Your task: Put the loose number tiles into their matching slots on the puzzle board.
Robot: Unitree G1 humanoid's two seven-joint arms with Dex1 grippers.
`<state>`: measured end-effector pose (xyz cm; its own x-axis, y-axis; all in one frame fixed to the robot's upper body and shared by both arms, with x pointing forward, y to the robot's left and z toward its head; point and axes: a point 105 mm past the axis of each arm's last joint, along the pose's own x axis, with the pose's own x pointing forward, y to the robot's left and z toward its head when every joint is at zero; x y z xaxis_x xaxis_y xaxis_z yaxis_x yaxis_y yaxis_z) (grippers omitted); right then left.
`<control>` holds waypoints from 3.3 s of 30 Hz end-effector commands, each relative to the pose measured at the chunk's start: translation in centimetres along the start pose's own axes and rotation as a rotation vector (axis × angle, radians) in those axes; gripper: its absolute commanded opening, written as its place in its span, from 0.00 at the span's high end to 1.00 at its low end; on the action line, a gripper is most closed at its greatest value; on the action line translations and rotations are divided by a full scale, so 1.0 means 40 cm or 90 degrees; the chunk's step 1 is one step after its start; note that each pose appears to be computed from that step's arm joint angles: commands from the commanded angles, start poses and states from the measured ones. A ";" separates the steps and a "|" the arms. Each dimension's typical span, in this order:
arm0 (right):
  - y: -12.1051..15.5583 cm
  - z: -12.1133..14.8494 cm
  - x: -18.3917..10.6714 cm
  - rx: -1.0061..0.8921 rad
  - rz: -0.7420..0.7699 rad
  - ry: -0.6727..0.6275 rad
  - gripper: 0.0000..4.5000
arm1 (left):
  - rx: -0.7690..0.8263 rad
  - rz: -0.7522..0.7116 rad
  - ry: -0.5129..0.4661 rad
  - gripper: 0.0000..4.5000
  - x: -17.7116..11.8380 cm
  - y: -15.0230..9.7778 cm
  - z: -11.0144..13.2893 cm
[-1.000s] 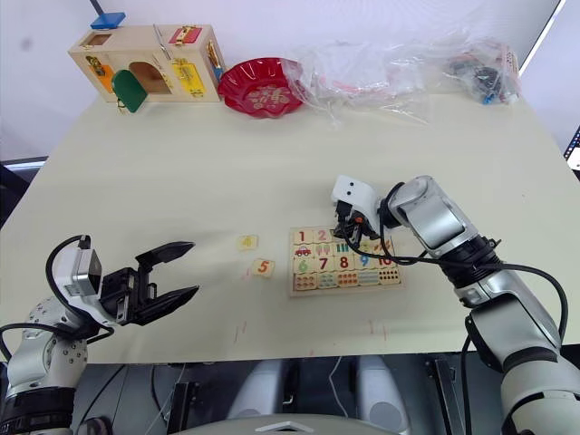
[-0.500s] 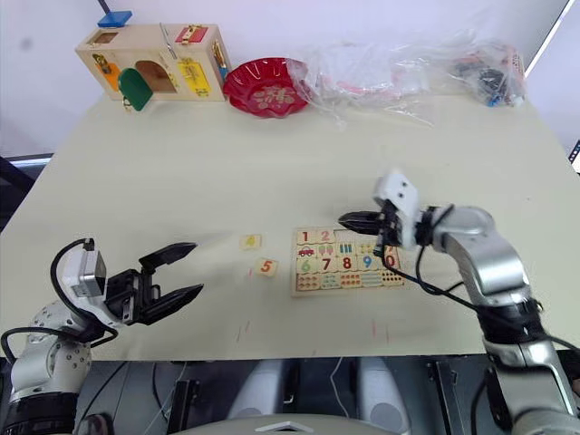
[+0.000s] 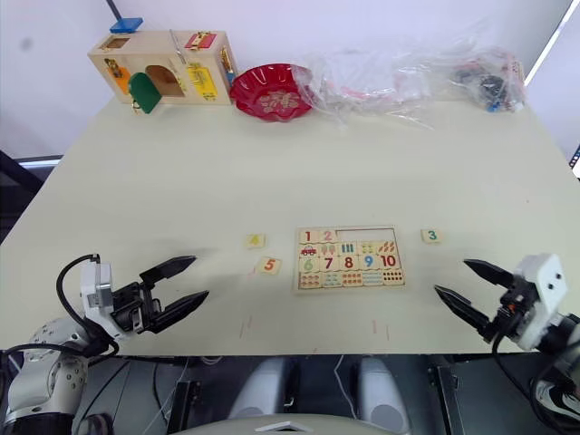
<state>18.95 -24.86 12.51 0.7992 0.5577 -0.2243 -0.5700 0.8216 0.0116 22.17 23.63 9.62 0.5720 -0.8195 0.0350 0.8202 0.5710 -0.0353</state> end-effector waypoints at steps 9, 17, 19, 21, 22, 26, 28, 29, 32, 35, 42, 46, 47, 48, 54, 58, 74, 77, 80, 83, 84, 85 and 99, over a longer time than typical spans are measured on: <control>-0.006 -0.007 -0.063 -0.015 -0.065 -0.016 0.02 | -0.003 0.028 0.026 0.00 -0.029 -0.005 -0.009; 0.000 0.023 -0.008 -0.048 0.005 0.019 0.02 | -0.001 -0.016 0.012 0.00 -0.017 -0.002 0.020; -0.012 0.040 0.018 -0.081 0.054 0.056 0.02 | -0.008 -0.056 0.006 0.00 -0.013 -0.008 0.034; -0.031 0.060 0.045 -0.114 0.089 0.084 0.02 | -0.010 -0.101 -0.010 0.00 -0.009 -0.018 0.054; -0.039 0.067 0.053 -0.119 0.096 0.090 0.02 | -0.012 -0.116 -0.019 0.00 -0.008 -0.021 0.062; -0.087 0.084 0.100 -0.179 0.158 0.143 0.02 | 0.014 -0.165 -0.040 0.00 0.012 -0.032 0.093; -0.111 0.090 0.119 -0.188 0.168 0.150 0.02 | 0.021 -0.190 -0.055 0.00 0.014 -0.042 0.105; -0.120 0.092 0.127 -0.190 0.175 0.155 0.02 | 0.025 -0.196 -0.064 0.00 0.017 -0.045 0.112; -0.161 0.094 0.174 -0.212 0.192 0.170 0.02 | 0.040 -0.213 -0.103 0.00 0.016 -0.053 0.134; -0.187 0.092 0.206 -0.223 0.200 0.175 0.02 | 0.046 -0.213 -0.120 0.00 0.014 -0.054 0.133; -0.227 0.066 0.286 -0.210 0.228 0.182 0.02 | 0.044 -0.197 -0.133 0.00 0.025 -0.068 0.121; -0.230 0.052 0.311 -0.199 0.244 0.188 0.02 | 0.046 -0.183 -0.135 0.00 0.024 -0.069 0.119; -0.230 0.048 0.313 -0.195 0.248 0.192 0.02 | 0.047 -0.180 -0.135 0.00 0.024 -0.070 0.119; -0.230 0.044 0.315 -0.190 0.254 0.195 0.02 | 0.047 -0.178 -0.136 0.00 0.024 -0.071 0.119; -0.233 0.030 0.318 -0.196 0.261 0.211 0.19 | 0.050 -0.165 -0.135 0.00 0.018 -0.075 0.124; -0.236 0.028 0.319 -0.199 0.260 0.212 0.19 | 0.051 -0.165 -0.134 0.00 0.021 -0.076 0.127; -0.218 0.007 0.306 -0.196 0.282 0.217 0.56 | 0.055 -0.170 -0.129 0.00 0.023 -0.063 0.129; -0.212 0.003 0.299 -0.196 0.282 0.214 0.80 | 0.056 -0.171 -0.128 0.00 0.023 -0.063 0.126; -0.206 0.001 0.292 -0.196 0.278 0.211 0.80 | 0.056 -0.171 -0.128 0.00 0.024 -0.063 0.124; -0.201 0.002 0.284 -0.201 0.266 0.206 0.80 | 0.055 -0.171 -0.128 0.00 0.024 -0.063 0.123; -0.199 0.006 0.282 -0.206 0.256 0.200 0.80 | 0.056 -0.171 -0.128 0.00 0.025 -0.063 0.122; -0.195 0.010 0.280 -0.210 0.248 0.193 0.80 | 0.056 -0.171 -0.128 0.00 0.025 -0.063 0.122; -0.044 0.149 0.237 -0.344 0.144 0.271 0.80 | 0.054 -0.175 -0.126 0.00 0.028 -0.061 0.117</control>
<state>28.94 -21.64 14.18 0.5621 0.5021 -0.6572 -0.8098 0.4959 -0.3137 20.89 21.53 14.12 0.3260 -0.9190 0.2219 0.9357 0.3472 0.0628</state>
